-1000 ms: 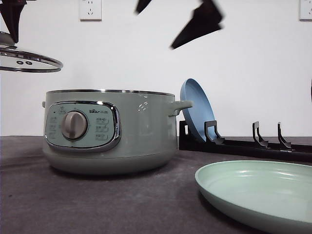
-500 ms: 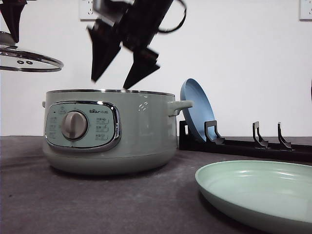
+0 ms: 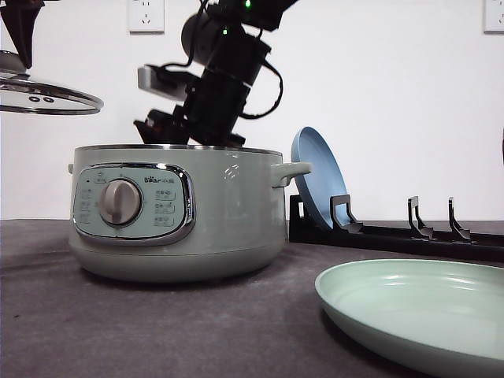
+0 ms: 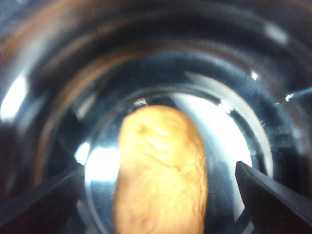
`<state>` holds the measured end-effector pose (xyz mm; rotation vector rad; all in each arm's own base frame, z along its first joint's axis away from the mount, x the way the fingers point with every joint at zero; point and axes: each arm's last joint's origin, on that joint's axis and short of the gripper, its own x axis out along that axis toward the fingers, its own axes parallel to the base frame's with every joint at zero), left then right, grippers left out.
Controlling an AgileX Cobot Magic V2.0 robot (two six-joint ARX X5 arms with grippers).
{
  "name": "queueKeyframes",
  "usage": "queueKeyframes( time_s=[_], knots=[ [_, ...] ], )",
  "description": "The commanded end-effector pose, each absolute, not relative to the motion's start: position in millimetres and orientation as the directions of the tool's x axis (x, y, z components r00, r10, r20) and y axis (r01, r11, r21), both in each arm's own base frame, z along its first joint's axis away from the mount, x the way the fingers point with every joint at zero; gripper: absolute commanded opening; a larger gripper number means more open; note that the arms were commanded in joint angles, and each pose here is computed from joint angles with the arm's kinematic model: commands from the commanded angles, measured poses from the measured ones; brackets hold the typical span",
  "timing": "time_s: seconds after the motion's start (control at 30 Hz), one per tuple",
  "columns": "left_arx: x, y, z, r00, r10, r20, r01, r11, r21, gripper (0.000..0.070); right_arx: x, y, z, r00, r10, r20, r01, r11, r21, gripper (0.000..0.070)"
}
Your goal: Transfer potato from steamer to green plate
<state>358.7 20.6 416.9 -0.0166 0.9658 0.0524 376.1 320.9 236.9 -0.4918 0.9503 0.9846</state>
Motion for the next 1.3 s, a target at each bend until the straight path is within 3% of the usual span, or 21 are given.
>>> queueKeyframes(
  time_s=[0.0,0.37,0.43,0.63,0.87,1.27],
  knots=[
    [354,22,435,0.637,0.043,-0.769,-0.052,0.999,0.013,0.0,378,330,230,0.218,0.481,-0.849,-0.878,0.477,0.046,0.0599],
    [354,22,434,0.637,0.043,-0.769,-0.052,0.999,0.013,0.0,380,329,226,0.206,0.478,-0.854,-0.869,0.491,0.065,0.0274],
    [354,22,434,0.637,0.043,-0.77,-0.052,0.999,0.013,0.0,380,329,226,0.207,0.479,-0.853,-0.866,0.495,0.067,0.0253],
    [354,23,434,0.636,0.045,-0.77,-0.055,0.998,0.013,0.0,379,327,251,0.23,0.497,-0.837,-0.864,0.5,0.059,0.0252],
    [354,23,434,0.635,0.046,-0.771,-0.056,0.998,0.013,0.0,369,311,323,0.277,0.528,-0.803,-0.852,0.522,0.05,0.0253],
    [353,24,434,0.631,0.045,-0.774,-0.057,0.998,0.012,0.0,314,225,415,0.312,0.497,-0.809,-0.802,0.595,0.056,0.0253]
  ],
)
